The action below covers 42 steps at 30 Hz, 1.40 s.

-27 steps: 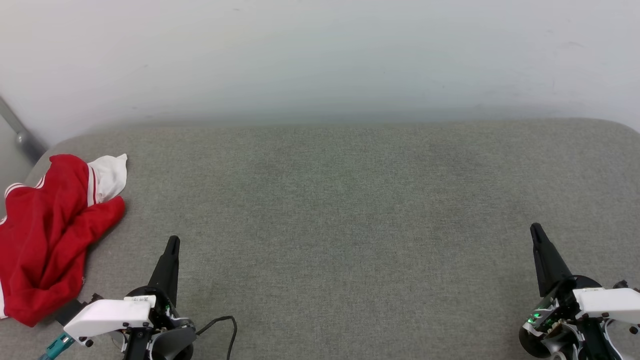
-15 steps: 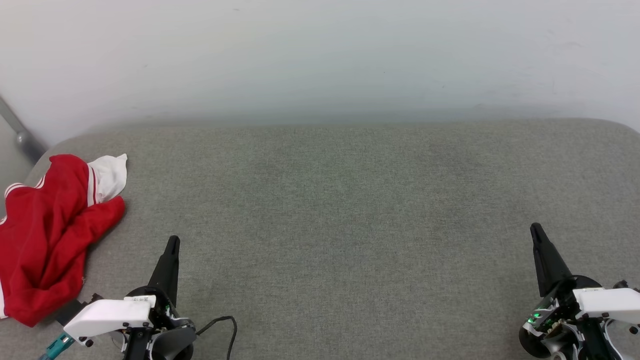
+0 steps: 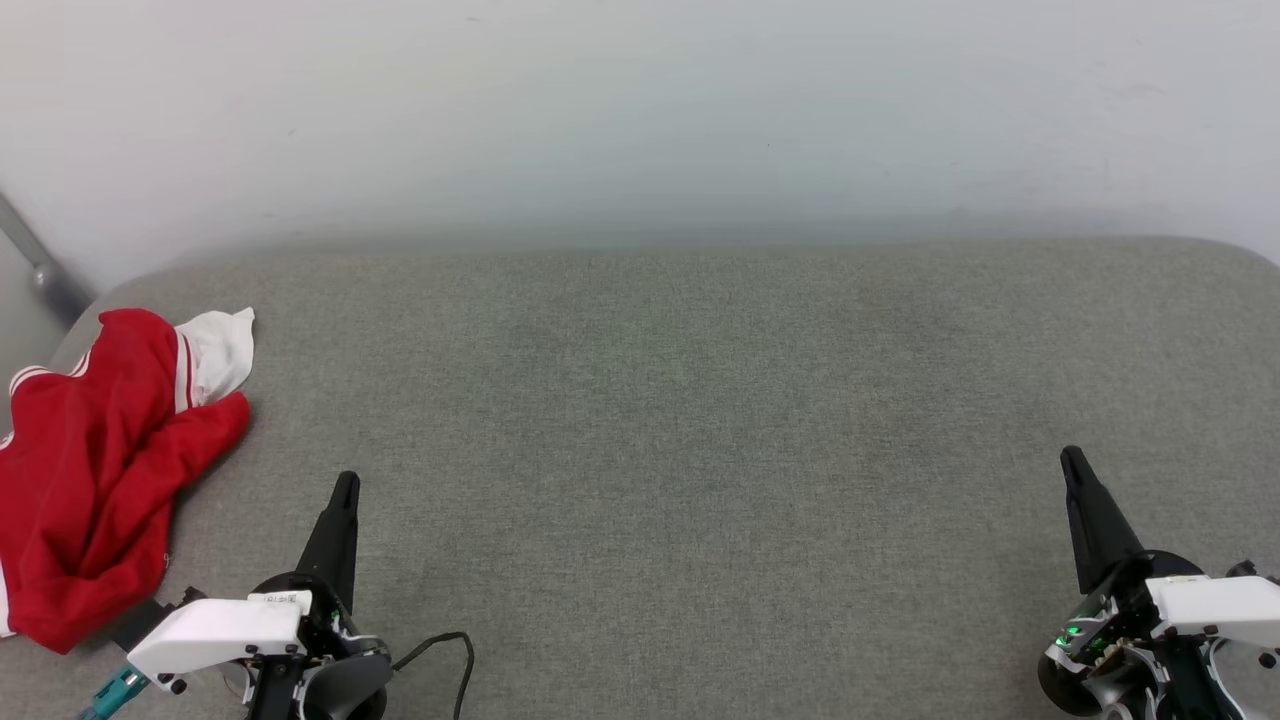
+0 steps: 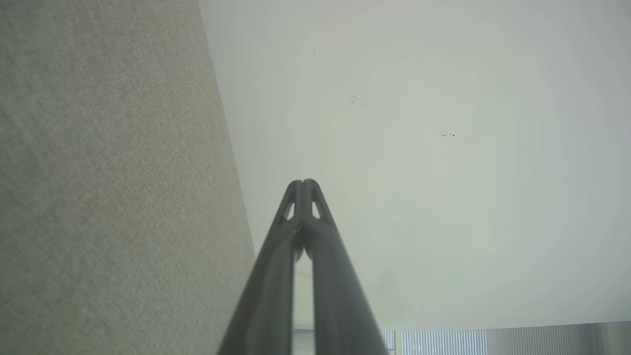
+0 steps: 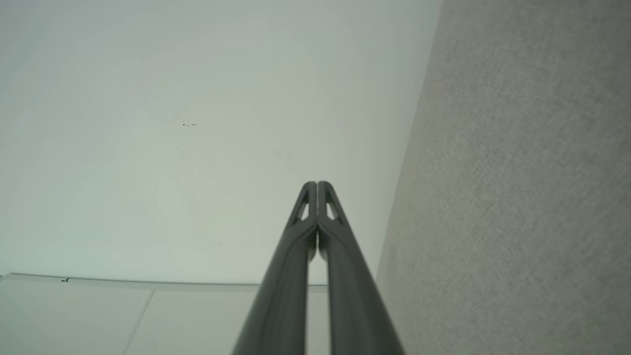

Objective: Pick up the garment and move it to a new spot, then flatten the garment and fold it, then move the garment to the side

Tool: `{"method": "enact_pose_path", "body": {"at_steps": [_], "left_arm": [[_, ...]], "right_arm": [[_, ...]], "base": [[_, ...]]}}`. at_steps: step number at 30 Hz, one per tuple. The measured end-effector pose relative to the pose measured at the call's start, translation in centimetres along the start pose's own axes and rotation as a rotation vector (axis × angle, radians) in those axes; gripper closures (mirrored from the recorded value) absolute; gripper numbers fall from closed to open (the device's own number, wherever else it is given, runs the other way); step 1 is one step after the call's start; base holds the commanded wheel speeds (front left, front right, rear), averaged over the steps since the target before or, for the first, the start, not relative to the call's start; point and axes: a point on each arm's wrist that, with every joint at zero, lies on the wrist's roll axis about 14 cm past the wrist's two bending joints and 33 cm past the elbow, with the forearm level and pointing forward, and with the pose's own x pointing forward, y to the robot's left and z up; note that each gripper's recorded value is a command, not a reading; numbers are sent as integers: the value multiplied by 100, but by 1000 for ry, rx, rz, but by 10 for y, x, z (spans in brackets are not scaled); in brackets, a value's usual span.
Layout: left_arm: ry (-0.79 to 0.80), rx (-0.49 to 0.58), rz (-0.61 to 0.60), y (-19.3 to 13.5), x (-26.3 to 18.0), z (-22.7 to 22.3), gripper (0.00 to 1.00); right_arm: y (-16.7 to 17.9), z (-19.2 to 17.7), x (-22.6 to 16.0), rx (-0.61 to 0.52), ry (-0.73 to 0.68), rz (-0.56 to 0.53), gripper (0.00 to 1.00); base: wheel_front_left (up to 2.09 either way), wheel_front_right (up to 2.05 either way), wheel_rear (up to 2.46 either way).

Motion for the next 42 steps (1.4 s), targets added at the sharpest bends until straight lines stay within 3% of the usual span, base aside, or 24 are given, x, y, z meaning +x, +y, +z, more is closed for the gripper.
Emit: {"method": "enact_pose_path", "body": {"at_steps": [1,7,22,28,42], "left_arm": [[0,0,0,0,0,0,0],[2,-5,73,24,-10,-3,0],[20,53,24,8,-2,-22,0],[23,182,1,1,0,-24,0],[46,595,-38,-9,2,-35,0]], "right_arm": [[0,0,0,0,0,0,0],[-23,1,-11,4,-7,-69,0],[-7,-2,-6,-56,-19,-21,0],[-6,0,-6,-169,-21,-20,0],[-2,-3,-5,-545,0,-7,0]], "base": [[0,0,0],[0,0,0],[0,0,0],[0,0,0],[0,0,0]]}}
